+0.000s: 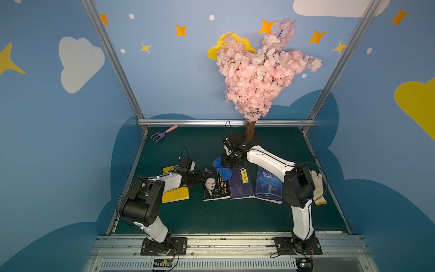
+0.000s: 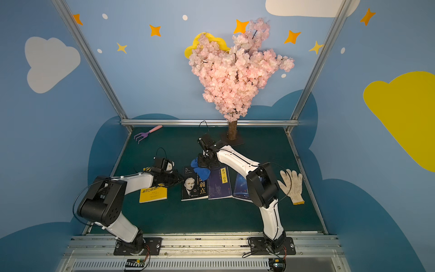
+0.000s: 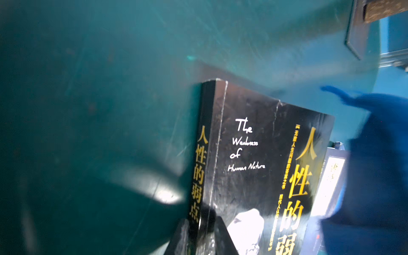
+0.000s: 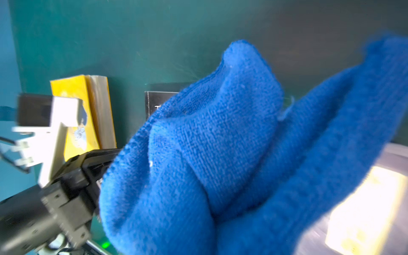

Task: Wipe the cover of the book
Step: Wipe the dirt from the cover of the book.

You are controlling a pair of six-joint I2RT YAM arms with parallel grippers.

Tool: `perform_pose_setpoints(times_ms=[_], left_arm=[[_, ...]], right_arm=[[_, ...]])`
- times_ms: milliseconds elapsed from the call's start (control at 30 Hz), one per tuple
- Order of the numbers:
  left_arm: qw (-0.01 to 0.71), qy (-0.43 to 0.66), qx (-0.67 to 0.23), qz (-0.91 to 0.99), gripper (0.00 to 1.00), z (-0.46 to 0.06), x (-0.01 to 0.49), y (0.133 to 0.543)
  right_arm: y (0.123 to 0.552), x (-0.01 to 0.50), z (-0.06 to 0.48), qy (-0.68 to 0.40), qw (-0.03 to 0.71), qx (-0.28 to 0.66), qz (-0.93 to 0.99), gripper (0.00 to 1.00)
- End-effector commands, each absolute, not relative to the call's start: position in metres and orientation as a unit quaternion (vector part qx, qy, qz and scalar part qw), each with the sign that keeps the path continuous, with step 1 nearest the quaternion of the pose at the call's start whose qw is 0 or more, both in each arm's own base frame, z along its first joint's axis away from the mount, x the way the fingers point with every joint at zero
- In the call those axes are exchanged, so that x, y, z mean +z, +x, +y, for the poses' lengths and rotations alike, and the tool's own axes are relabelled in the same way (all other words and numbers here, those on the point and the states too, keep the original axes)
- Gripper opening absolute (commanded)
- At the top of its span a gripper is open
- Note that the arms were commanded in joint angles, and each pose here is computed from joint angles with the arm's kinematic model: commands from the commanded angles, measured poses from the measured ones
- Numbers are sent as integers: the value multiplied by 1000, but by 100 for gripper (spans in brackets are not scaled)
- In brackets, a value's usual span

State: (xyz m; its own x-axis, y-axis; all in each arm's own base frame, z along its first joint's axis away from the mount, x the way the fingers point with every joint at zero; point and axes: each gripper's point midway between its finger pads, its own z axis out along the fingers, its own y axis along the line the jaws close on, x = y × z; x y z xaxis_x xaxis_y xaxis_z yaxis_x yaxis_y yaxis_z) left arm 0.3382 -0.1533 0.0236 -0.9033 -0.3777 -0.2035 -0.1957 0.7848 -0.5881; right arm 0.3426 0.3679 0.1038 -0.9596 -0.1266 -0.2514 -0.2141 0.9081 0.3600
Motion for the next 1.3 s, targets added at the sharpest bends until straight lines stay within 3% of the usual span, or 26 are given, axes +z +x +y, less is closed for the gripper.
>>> perform_pose_setpoints(times_ms=[0,500,800,933,1267], left_arm=[[137,-142,-265,944,24,-150,15,331],[133,-136,-249,950,22,-147,13,332],[136,-135,-232,954,22,-141,11,333],[134,-135,-236,953,21,-141,10,333],[127,-136,-251,950,21,-147,9,333]], right_arm=[[324,61,363,-96,44,151,983,0],[244,10,341,-134,-6,61,989,0],[319,3,341,-114,-8,50,992,0],[329,-3,344,-121,-12,34,992,0],[222,-16,323,-192,-26,-35,981,0]])
